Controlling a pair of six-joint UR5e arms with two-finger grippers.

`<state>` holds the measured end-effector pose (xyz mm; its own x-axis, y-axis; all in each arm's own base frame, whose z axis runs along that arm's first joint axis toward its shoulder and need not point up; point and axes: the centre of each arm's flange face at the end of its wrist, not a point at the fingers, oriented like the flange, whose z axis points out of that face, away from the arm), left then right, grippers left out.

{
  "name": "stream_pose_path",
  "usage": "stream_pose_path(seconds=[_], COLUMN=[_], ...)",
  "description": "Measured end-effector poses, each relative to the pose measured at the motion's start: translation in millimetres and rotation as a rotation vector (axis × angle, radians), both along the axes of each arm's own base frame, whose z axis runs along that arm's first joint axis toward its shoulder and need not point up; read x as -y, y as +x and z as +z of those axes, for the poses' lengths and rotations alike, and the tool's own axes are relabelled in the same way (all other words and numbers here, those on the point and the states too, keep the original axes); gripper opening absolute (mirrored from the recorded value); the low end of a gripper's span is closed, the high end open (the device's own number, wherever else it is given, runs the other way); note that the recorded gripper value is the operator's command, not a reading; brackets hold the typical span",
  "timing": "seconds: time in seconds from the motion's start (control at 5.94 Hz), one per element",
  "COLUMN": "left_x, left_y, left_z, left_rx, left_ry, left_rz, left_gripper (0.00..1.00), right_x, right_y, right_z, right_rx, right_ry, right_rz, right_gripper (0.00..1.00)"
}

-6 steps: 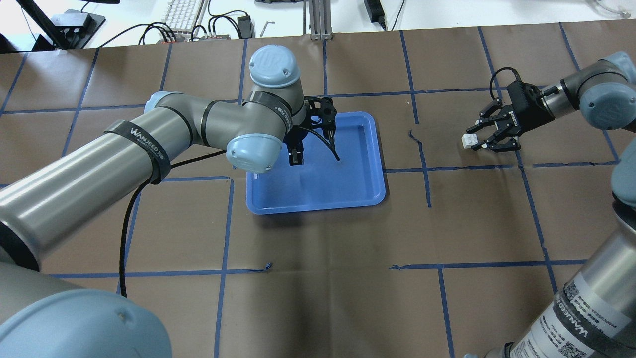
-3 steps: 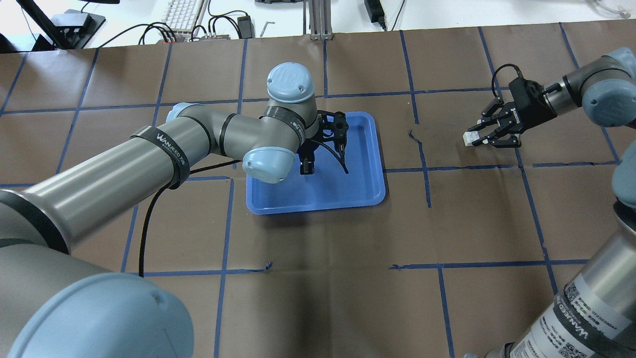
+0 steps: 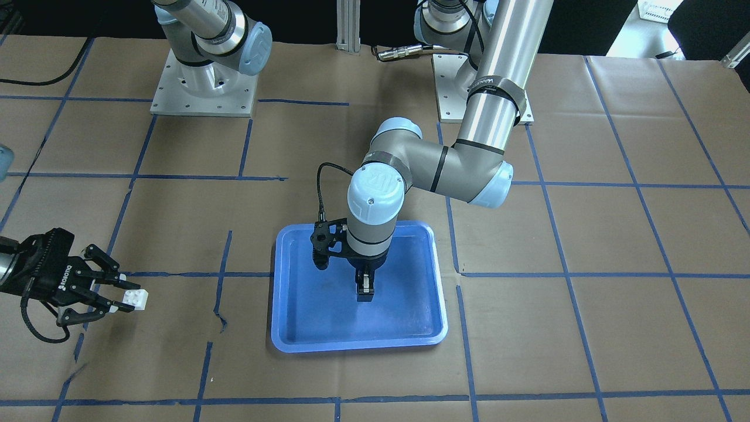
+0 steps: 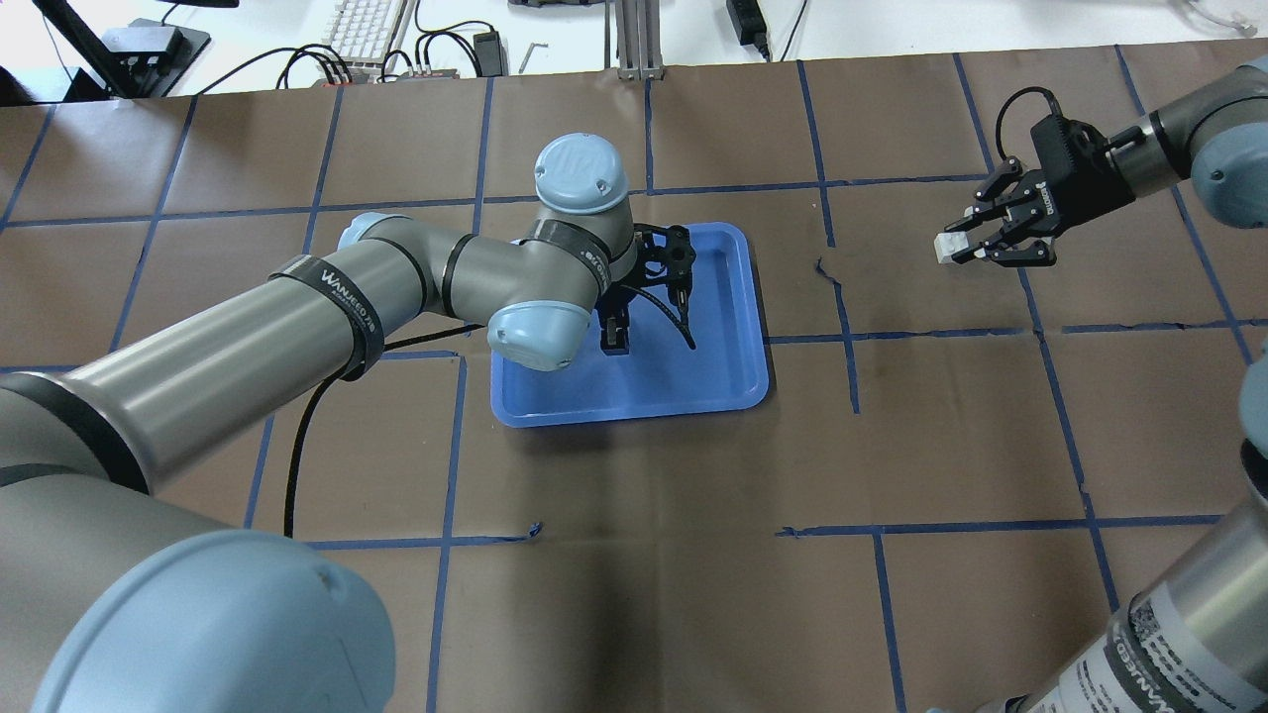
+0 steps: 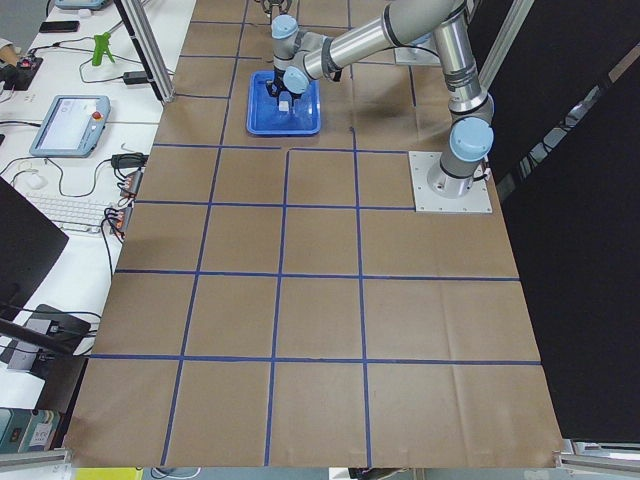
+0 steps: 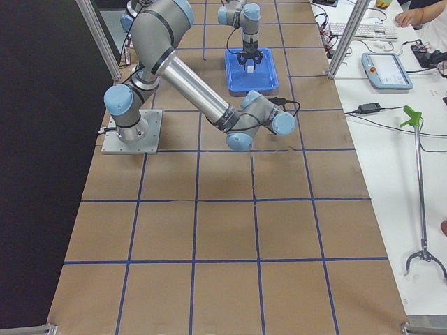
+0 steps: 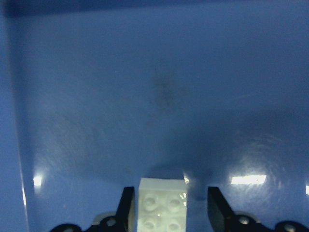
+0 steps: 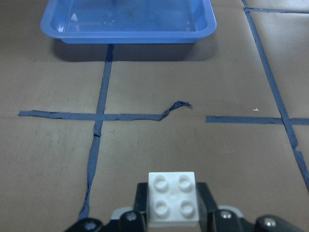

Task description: Assemble white blocks and place on blue tray

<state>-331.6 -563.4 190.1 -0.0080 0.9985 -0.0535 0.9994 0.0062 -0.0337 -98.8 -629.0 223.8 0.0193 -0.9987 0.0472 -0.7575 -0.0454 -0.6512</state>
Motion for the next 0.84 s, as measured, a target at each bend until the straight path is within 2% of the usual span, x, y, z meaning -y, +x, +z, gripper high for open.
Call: stream_pose_path(seconds=[0.34, 0.51, 0.67, 0.84], left_x=[0, -6, -19, -37], left_y=[7, 20, 38, 61], left_z=[58, 102, 152, 198], left_rx=[0.017, 0.027, 0.029, 0.026], left_ry=[0.027, 0.055, 0.064, 0.064], left_rz=[0.025, 0.067, 0.138, 0.253], left_gripper=[0.99, 0.99, 0.99, 0.99], right_x=[-19, -31, -36, -38], right_y=[37, 64, 95, 129], right_z=[10, 11, 11, 11], right_rx=[0.015, 0.031, 0.052, 0.060], right_ry=[0.030, 0.039, 0.046, 0.041], right_rz=[0.007, 0.024, 0.033, 0.034], right_gripper=[0.27, 0.27, 0.27, 0.27])
